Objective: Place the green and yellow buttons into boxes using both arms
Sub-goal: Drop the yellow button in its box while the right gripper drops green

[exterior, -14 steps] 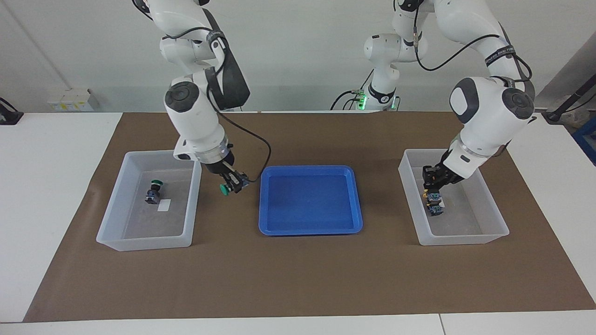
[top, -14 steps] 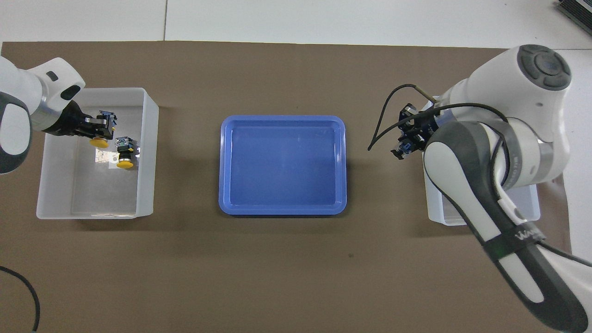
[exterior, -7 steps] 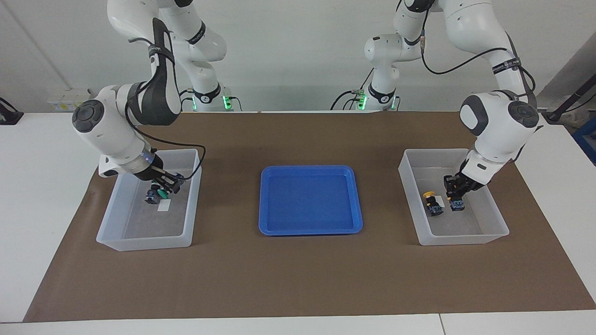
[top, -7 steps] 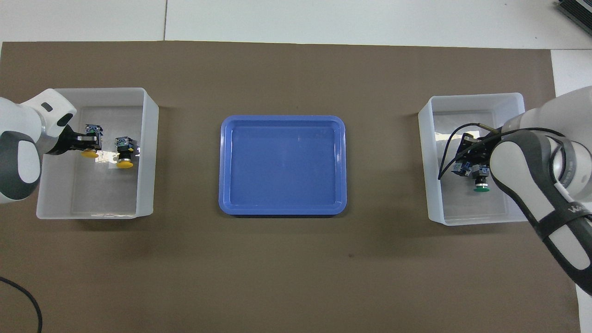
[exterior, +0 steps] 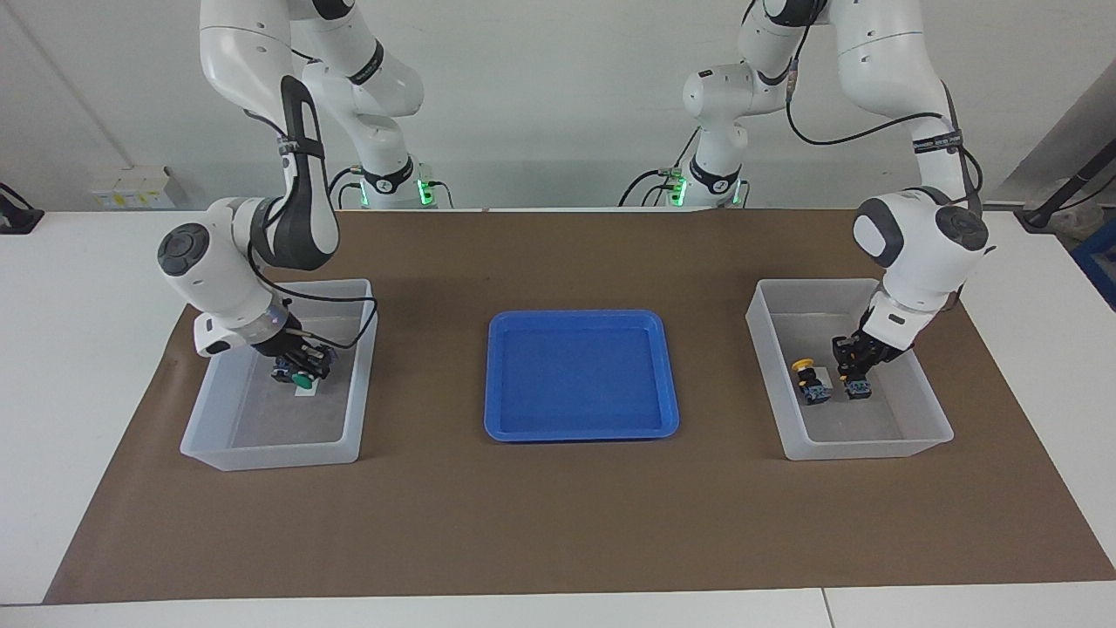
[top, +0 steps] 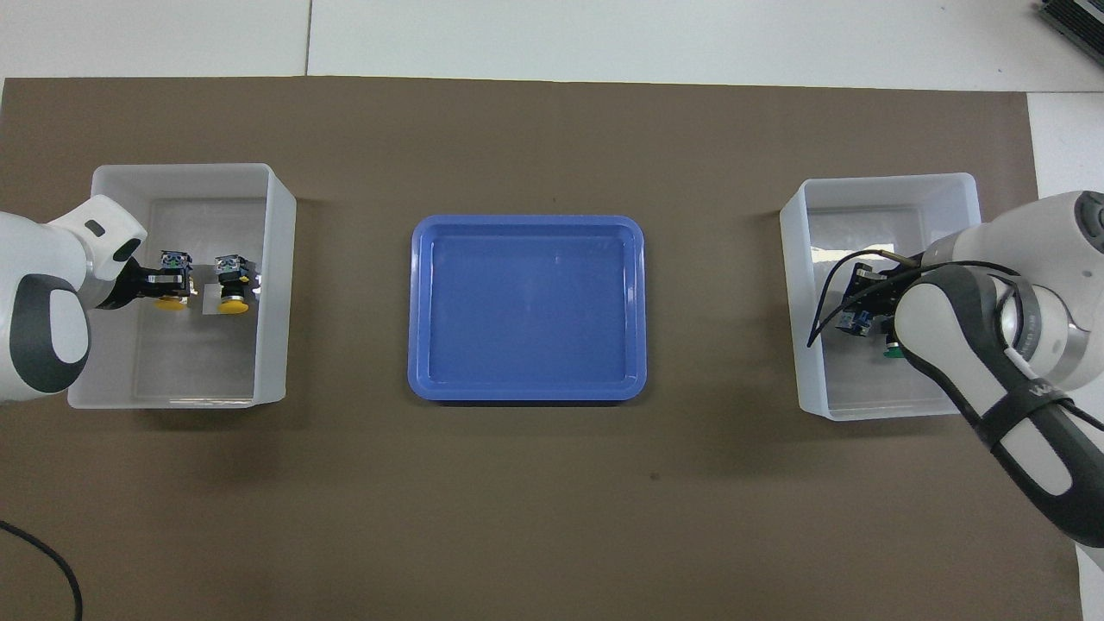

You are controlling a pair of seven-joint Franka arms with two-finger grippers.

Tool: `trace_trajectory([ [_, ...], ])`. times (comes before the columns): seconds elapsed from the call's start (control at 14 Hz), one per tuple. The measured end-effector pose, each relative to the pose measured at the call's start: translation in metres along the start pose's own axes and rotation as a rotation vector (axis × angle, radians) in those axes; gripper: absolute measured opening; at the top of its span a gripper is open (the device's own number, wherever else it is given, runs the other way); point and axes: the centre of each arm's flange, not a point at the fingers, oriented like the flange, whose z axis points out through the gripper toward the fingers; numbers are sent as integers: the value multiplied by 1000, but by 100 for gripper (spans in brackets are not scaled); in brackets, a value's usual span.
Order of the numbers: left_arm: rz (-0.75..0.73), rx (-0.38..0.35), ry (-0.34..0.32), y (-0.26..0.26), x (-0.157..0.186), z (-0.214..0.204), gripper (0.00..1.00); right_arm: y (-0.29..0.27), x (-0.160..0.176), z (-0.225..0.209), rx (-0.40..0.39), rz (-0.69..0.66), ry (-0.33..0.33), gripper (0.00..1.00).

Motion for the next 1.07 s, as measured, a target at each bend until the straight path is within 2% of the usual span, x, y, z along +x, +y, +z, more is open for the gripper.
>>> trace_trajectory([
  [0.07, 3, 0, 1, 1, 0, 0, 39, 3, 0, 2, 0, -4, 3, 38],
  [0.14, 7, -1, 0, 2, 1, -1, 51, 4, 0, 3, 0, -6, 2, 47],
  [0.21, 12, -2, -3, 4, 2, -4, 57, 5, 0, 3, 0, -5, 3, 57],
  [0.29, 18, -6, -18, 6, 5, -9, 57, 6, 0, 2, 0, -3, 3, 68],
  [0.36, 23, -9, -37, 8, 9, -19, 62, 7, 1, 2, 1, -2, 5, 68],
  [0.43, 27, -12, -54, 9, 14, -33, 63, 7, 1, 0, 2, -1, 9, 73],
  [0.57, 46, -12, -87, 15, 27, -72, 62, 5, 3, -11, 6, -4, 28, 95],
  [0.64, 60, -5, -101, 19, 33, -94, 62, 4, 4, -20, 10, -6, 45, 100],
  [0.86, 104, 16, -140, 41, 42, -151, 62, -5, 4, -60, 16, -25, 99, 100],
  [1.07, 128, 38, -165, 64, 44, -200, 62, -16, 6, -109, -42, -86, 130, 100],
])
